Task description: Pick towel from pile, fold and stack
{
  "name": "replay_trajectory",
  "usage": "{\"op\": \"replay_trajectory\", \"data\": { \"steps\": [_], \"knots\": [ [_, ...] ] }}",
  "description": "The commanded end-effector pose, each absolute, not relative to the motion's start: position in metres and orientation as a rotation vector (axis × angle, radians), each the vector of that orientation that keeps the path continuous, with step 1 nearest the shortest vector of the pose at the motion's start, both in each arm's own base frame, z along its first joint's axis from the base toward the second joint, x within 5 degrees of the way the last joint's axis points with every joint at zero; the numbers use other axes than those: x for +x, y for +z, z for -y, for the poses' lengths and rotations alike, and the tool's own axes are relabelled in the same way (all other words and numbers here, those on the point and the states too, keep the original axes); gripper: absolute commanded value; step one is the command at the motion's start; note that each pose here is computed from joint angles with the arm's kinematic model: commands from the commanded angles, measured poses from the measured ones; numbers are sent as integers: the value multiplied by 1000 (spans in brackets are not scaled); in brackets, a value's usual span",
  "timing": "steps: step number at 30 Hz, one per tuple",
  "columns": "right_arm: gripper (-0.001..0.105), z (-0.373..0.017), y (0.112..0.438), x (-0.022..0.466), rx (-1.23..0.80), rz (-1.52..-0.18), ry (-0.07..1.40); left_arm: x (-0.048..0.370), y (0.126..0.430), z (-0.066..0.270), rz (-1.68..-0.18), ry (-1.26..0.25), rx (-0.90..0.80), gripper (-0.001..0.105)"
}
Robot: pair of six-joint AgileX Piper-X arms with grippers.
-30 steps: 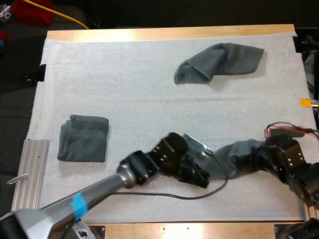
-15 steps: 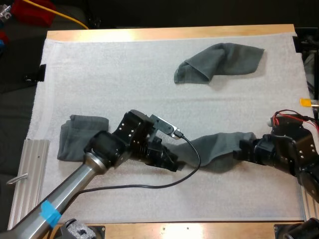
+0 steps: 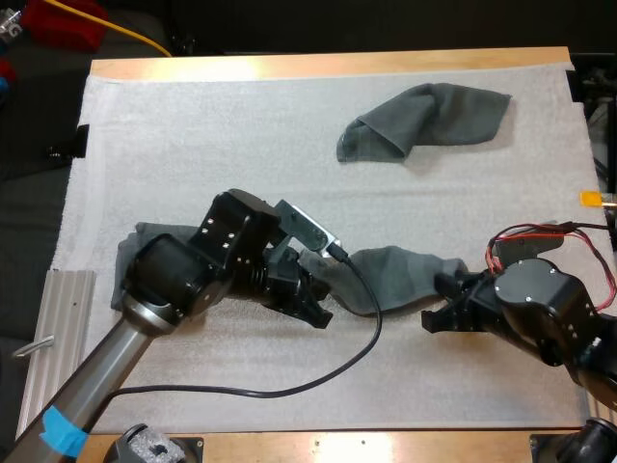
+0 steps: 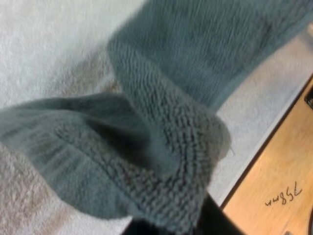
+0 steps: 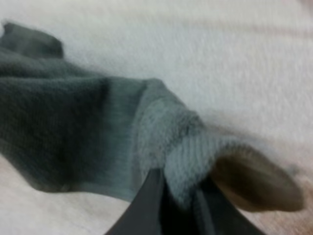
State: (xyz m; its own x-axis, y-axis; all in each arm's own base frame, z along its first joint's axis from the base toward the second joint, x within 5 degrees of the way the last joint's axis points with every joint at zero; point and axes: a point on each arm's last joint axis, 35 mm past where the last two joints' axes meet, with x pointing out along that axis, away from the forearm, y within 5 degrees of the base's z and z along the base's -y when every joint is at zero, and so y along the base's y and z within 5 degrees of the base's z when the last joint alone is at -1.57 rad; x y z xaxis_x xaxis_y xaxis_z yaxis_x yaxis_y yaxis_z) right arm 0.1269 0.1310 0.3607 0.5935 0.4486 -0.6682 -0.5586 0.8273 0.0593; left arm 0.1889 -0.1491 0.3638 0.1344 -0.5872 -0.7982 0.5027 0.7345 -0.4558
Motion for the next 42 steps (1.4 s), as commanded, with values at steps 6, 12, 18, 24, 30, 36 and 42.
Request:
{"op": "replay_trajectory", "data": {
  "steps": [6, 12, 18, 24, 30, 36, 42],
  "knots": [
    [3, -131, 367, 117, -206, -741, 554, 171, 377, 136, -1196, -779, -67, 0],
    [3, -133, 363, 107, -217, -796, 575, 150, 388, 131, -1186, -805, -71, 0],
    [3, -136, 361, 91, -261, -839, 578, 131, 387, 146, -1230, -857, -15, 0],
    [3, -133, 371, 71, -335, -858, 572, 112, 382, 153, -1273, -770, 96, 0],
    [3, -131, 369, 55, -373, -909, 561, 99, 375, 159, -1312, -753, 135, 0],
    [3, -137, 357, 52, -438, -930, 562, 96, 345, 158, -1396, -700, 196, 0],
    [3, -149, 328, 57, -482, -967, 528, 101, 326, 163, -1384, -700, 183, 0]
  ]
}}
